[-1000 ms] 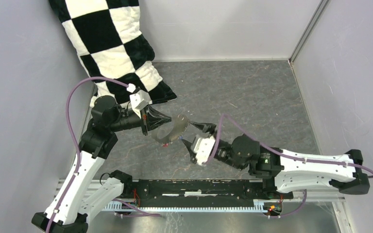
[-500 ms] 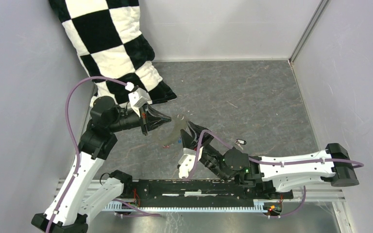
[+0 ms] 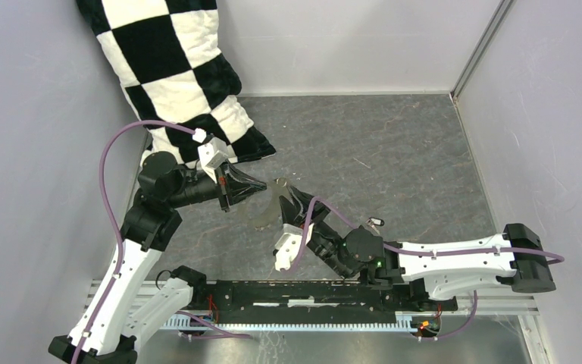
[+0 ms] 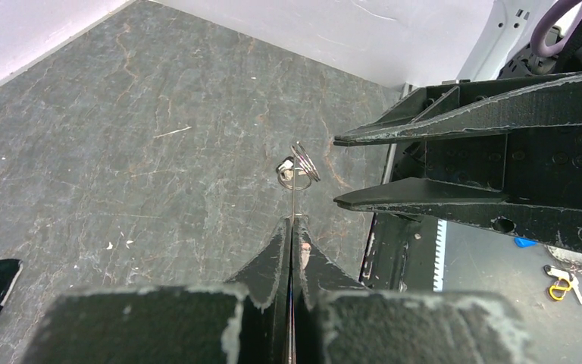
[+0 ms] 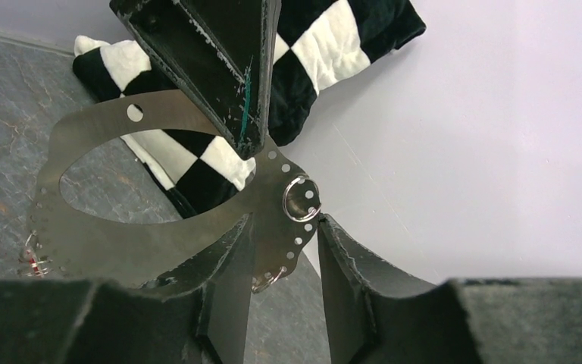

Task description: Put the keys on the keyring

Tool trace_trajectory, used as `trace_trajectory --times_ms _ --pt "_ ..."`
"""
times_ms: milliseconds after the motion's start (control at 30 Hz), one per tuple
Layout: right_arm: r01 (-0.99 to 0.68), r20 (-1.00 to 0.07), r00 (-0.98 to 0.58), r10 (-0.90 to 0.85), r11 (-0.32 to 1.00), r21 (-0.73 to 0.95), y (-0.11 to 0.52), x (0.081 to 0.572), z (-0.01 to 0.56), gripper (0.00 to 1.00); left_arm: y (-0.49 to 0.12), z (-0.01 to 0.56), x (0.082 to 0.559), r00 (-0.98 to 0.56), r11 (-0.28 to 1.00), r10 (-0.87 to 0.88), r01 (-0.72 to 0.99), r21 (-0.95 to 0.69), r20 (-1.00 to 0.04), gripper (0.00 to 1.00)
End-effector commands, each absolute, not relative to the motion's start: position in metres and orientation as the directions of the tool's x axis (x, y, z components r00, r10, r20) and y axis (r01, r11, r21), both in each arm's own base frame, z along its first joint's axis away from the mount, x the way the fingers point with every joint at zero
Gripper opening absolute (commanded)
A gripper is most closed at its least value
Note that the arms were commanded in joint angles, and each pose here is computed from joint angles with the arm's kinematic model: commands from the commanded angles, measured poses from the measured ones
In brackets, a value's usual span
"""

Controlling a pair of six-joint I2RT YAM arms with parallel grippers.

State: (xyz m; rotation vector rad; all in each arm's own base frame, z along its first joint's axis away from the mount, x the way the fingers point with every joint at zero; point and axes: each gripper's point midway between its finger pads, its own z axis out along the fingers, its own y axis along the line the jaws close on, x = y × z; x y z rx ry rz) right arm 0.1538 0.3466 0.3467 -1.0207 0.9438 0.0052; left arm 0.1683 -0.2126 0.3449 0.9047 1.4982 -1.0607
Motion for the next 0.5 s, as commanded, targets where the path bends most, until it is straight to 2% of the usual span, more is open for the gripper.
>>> trace_trajectory --times_ms 0,167,467 --pt "-0.428 -0.723 0.628 -0.288 0.648 -0.63 0.348 0.153 0.385 0.4 -0.214 0.373 0.158 -0.127 0.285 -0.039 0.949 -0.133 -0.991 0.02" --pt "-0.429 -0.727 0.63 -0.271 0.659 -0.618 0.352 0.154 0.388 0.33 -0.215 0.373 0.157 -0.127 0.279 -0.041 0.951 -0.133 -0.991 0.02" --pt "-0.401 -0.738 0.615 -0.276 0.697 -0.594 0.346 0.164 0.389 0.33 -0.214 0.375 0.152 -0.124 0.266 -0.043 0.955 -0.131 -0.991 0.02"
